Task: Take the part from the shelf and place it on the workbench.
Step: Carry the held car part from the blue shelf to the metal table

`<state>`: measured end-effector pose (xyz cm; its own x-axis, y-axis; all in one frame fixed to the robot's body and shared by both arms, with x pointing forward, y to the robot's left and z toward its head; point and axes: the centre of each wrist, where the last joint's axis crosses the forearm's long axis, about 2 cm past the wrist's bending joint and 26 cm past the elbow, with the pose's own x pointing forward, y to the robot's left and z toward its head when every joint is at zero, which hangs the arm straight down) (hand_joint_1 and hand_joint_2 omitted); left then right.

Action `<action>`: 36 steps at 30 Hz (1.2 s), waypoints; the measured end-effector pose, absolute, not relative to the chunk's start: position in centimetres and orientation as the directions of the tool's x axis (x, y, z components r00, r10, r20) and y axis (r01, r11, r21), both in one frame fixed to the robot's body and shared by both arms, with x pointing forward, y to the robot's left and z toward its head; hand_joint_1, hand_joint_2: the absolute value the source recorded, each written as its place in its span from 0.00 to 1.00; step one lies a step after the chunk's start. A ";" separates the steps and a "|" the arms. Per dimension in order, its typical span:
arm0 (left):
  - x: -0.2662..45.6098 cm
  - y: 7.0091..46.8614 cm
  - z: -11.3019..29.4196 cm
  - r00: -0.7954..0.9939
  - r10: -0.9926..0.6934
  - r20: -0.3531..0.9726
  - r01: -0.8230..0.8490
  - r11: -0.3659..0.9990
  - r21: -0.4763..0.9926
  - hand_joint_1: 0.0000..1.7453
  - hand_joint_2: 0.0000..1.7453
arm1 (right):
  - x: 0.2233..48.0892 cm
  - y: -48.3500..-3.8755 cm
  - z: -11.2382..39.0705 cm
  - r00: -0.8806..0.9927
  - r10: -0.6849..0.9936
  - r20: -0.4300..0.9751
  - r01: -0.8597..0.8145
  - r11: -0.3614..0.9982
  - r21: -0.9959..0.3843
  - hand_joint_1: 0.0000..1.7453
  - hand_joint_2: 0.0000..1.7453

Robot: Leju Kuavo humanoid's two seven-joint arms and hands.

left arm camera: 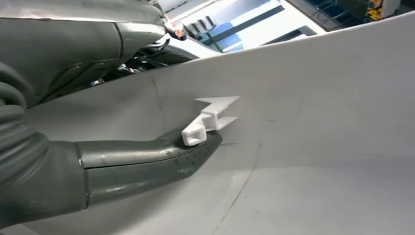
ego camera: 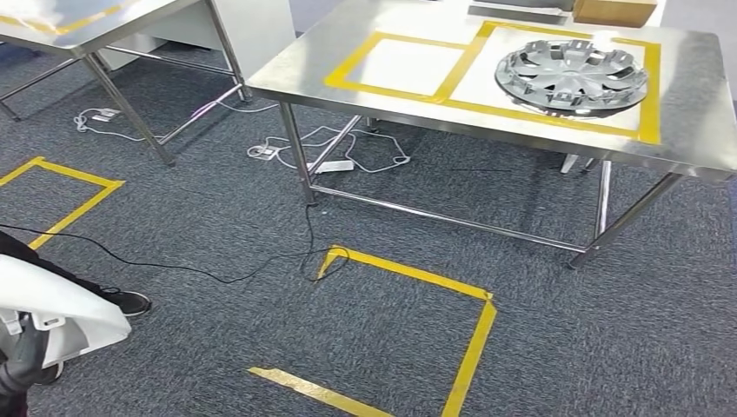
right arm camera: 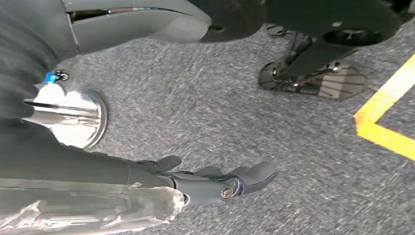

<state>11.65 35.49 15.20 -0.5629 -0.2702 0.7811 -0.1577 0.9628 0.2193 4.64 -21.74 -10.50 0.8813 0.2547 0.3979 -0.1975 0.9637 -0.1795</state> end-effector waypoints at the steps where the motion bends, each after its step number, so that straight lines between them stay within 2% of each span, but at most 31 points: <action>1: 11.7 35.6 15.2 -0.563 -0.273 0.780 -0.162 0.962 0.220 1.00 1.00 | 4.6 -21.7 -10.5 0.882 0.255 0.397 -0.198 0.964 -0.180 0.00 1.00; 36: 11.7 37.1 15.6 -0.564 -0.296 0.771 -0.226 0.953 0.200 1.00 1.00 | 4.7 -21.8 -10.5 0.890 0.254 0.379 -0.197 0.963 -0.183 0.00 1.00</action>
<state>11.67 37.06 15.58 -0.5637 -0.2956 0.7713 -0.2265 0.9533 0.1998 4.69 -21.76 -10.50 0.8900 0.2543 0.3785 -0.1974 0.9631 -0.1829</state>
